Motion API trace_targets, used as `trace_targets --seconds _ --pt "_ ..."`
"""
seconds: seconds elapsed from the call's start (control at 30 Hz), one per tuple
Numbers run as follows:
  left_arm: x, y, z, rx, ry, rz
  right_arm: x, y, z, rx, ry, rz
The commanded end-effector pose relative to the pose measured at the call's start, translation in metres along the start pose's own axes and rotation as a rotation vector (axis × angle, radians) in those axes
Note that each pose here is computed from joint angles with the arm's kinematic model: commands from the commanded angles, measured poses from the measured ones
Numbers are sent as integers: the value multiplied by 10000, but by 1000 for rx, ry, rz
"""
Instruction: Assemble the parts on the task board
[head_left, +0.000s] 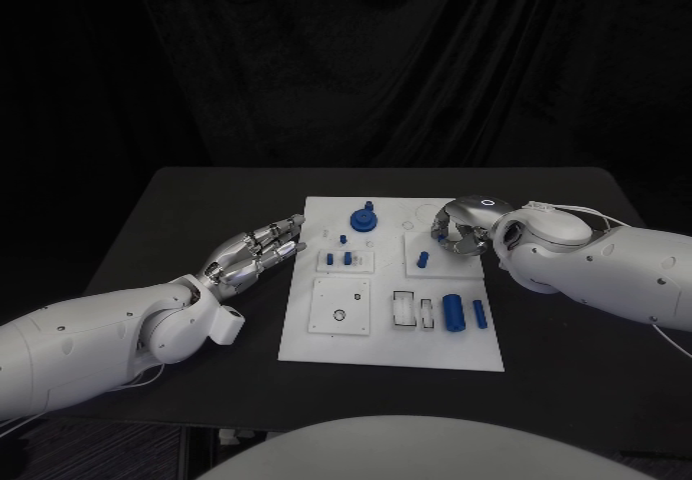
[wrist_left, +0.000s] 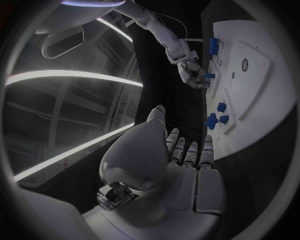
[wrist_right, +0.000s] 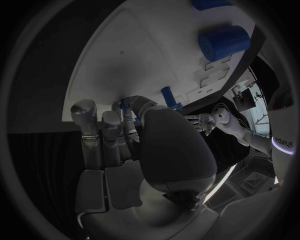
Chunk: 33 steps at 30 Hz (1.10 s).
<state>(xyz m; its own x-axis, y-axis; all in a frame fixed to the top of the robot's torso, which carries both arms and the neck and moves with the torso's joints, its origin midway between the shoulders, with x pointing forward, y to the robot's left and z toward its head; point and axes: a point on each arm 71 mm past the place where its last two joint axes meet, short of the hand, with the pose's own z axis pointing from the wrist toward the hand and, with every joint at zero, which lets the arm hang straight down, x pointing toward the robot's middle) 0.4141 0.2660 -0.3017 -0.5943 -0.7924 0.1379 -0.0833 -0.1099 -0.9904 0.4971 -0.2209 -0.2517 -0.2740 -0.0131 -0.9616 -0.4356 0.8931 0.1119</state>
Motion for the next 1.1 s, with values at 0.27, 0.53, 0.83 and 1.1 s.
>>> trace_targets --seconds 0.27,0.53,0.83,1.1 --pt "21 -54 -5 104 8 -20 61 -23 7 4 7 -4" --pt "29 -33 -3 98 10 -23 56 -28 3 1 -5 -2" --pt "32 -14 -7 95 7 -23 13 -30 -27 -13 -55 4" --pt "34 -12 -8 95 3 -20 -171 -30 -29 -16 -91 -5"
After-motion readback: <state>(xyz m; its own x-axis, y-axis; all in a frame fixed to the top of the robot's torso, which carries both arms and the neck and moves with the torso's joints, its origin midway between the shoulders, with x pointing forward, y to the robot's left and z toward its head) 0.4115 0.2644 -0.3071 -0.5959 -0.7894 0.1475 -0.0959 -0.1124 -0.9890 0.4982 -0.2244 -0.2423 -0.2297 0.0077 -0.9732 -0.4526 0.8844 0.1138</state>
